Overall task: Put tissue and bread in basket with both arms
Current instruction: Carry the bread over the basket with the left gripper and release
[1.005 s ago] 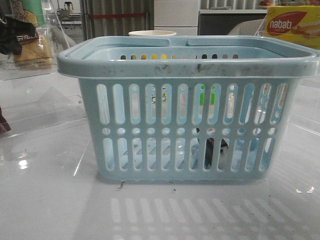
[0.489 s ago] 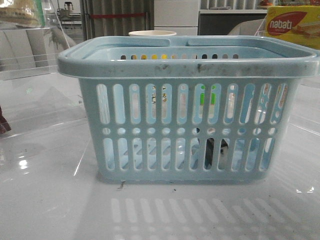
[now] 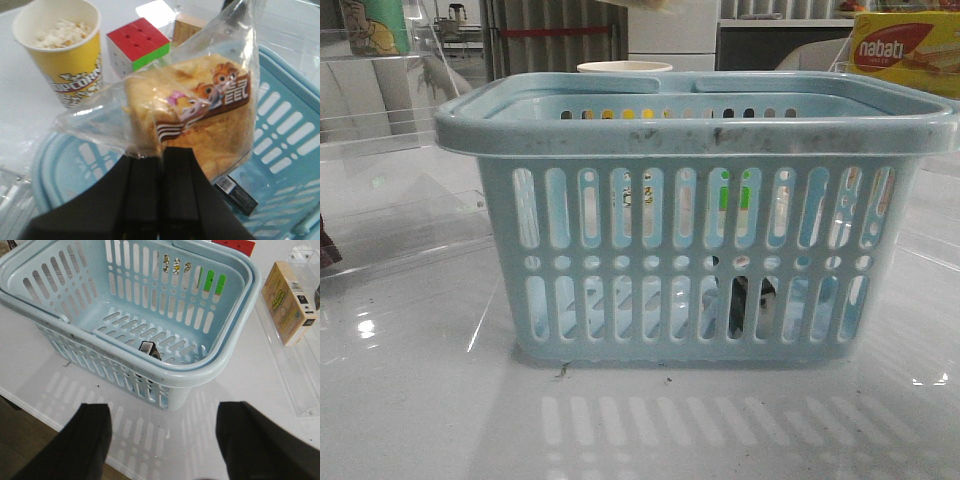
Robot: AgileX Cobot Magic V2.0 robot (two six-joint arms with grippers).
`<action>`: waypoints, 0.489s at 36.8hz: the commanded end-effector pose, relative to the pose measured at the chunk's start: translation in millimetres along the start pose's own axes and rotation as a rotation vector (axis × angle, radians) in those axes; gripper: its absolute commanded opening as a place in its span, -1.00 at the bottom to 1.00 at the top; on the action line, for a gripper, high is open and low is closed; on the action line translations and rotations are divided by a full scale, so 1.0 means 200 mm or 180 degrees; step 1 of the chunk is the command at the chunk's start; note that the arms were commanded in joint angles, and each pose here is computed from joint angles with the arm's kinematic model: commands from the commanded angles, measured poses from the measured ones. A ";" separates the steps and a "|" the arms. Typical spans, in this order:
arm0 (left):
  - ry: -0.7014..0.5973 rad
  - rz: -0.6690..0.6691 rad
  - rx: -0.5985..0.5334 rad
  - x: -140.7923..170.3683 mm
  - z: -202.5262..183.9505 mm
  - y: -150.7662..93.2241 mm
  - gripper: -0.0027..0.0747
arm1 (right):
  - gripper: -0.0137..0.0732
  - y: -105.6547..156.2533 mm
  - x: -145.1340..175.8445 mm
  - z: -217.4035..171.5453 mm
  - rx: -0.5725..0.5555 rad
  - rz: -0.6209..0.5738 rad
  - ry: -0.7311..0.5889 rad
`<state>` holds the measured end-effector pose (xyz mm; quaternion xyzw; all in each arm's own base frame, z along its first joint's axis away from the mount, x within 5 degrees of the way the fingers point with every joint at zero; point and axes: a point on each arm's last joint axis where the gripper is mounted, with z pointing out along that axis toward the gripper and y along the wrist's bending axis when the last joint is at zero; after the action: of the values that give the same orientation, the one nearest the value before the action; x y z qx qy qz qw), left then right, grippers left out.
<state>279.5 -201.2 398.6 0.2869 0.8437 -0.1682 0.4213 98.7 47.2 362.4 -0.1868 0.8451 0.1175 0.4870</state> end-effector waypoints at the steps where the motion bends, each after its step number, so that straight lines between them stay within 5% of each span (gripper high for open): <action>1: -0.0309 0.0064 0.0132 -0.07 -0.03 -0.09 -0.70 | 0.58 0.00 -0.06 -0.03 0.0024 -0.0055 -0.0298; 11: 0.0124 0.0138 0.0162 0.02 0.26 -0.12 -0.68 | 0.58 0.00 -0.06 -0.03 0.0024 -0.0055 -0.0298; 18: 0.0194 0.0134 0.0160 0.04 0.31 -0.12 -0.01 | 0.58 0.00 -0.06 -0.03 0.0024 -0.0055 -0.0298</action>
<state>303.3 -249.3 324.8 0.3284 0.8713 -0.1496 0.3325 98.7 47.2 362.4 -0.1868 0.8451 0.1175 0.4870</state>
